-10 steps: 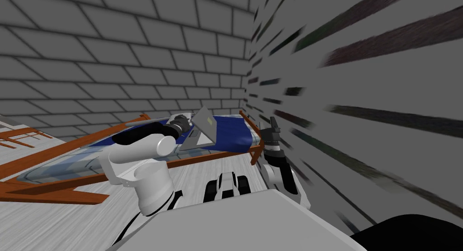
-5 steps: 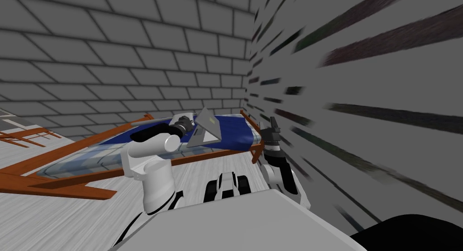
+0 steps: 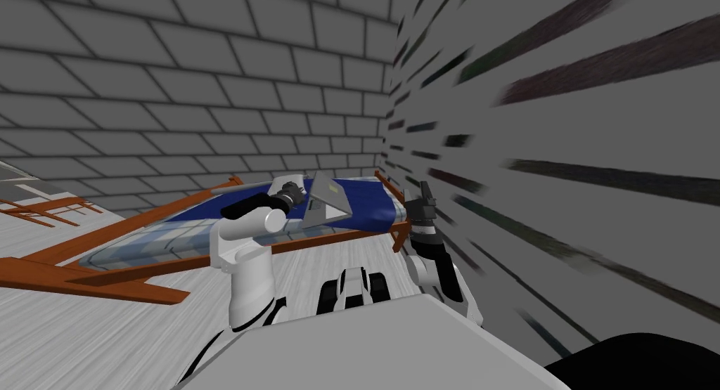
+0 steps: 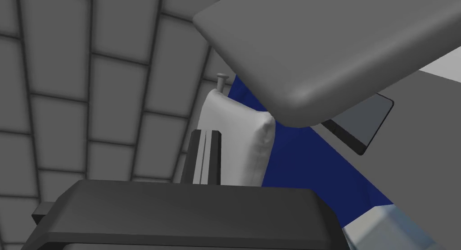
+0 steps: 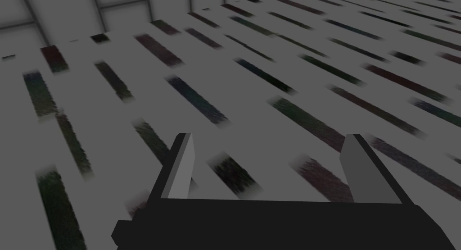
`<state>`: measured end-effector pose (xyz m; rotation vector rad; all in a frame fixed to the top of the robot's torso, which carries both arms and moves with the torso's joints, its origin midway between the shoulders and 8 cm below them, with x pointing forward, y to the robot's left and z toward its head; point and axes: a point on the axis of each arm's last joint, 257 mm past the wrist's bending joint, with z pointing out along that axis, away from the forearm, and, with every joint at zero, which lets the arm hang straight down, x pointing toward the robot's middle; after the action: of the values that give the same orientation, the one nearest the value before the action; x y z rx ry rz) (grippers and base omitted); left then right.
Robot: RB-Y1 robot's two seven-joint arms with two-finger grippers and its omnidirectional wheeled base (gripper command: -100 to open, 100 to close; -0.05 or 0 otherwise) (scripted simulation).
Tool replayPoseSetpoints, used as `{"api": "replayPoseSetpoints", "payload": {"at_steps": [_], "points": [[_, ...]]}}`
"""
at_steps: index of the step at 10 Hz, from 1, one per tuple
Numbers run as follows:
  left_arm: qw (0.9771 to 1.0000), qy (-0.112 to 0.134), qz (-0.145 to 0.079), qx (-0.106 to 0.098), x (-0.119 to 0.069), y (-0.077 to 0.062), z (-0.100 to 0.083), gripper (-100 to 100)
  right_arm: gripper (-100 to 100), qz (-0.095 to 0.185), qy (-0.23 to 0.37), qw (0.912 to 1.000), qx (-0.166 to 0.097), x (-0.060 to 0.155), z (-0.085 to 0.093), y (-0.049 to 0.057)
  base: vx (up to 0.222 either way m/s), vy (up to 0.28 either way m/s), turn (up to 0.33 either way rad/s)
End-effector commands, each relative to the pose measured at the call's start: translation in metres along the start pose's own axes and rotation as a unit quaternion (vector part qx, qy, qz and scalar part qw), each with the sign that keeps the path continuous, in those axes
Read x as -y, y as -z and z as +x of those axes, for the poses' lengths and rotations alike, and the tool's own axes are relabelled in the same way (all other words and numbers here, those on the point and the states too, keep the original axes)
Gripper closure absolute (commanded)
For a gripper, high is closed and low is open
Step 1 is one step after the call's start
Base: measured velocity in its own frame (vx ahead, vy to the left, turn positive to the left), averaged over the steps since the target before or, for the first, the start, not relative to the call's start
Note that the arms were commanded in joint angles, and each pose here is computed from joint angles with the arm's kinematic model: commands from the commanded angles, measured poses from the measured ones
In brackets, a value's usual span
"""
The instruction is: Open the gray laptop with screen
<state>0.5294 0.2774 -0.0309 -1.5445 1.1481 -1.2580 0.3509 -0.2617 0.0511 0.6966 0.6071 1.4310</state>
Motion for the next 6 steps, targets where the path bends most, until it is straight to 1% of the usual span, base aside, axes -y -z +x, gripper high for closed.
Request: {"api": "replayPoseSetpoints", "payload": {"at_steps": [1,2,3,4,5,6], "points": [[0.9997,0.024,0.003,-0.006,-0.007,-0.010,-0.001,100,0,0.000,0.000,1.0000,0.000,0.000,0.000,0.000,-0.041,0.047,0.005],[0.9989,0.045,-0.002,-0.009,-0.017,-0.019,-0.002,100,0,0.000,0.000,1.0000,0.000,0.000,0.000,0.000,-0.046,0.049,0.018],[0.9989,0.045,0.003,-0.010,-0.015,-0.019,-0.002,100,0,0.000,0.000,1.0000,0.000,0.000,0.000,0.000,-0.041,0.046,0.004],[0.9977,0.067,-0.002,-0.013,-0.025,-0.027,-0.004,100,0,0.000,0.000,1.0000,0.000,0.000,0.000,0.000,-0.054,0.062,0.012],[0.9976,0.067,0.004,-0.014,-0.022,-0.027,-0.003,100,0,0.000,0.000,1.0000,0.000,0.000,0.000,0.000,-0.041,0.047,0.006],[0.9959,0.089,-0.001,-0.016,-0.032,-0.035,-0.005,100,0,0.000,0.000,1.0000,0.000,0.000,0.000,0.000,-0.049,0.048,0.015]]}}
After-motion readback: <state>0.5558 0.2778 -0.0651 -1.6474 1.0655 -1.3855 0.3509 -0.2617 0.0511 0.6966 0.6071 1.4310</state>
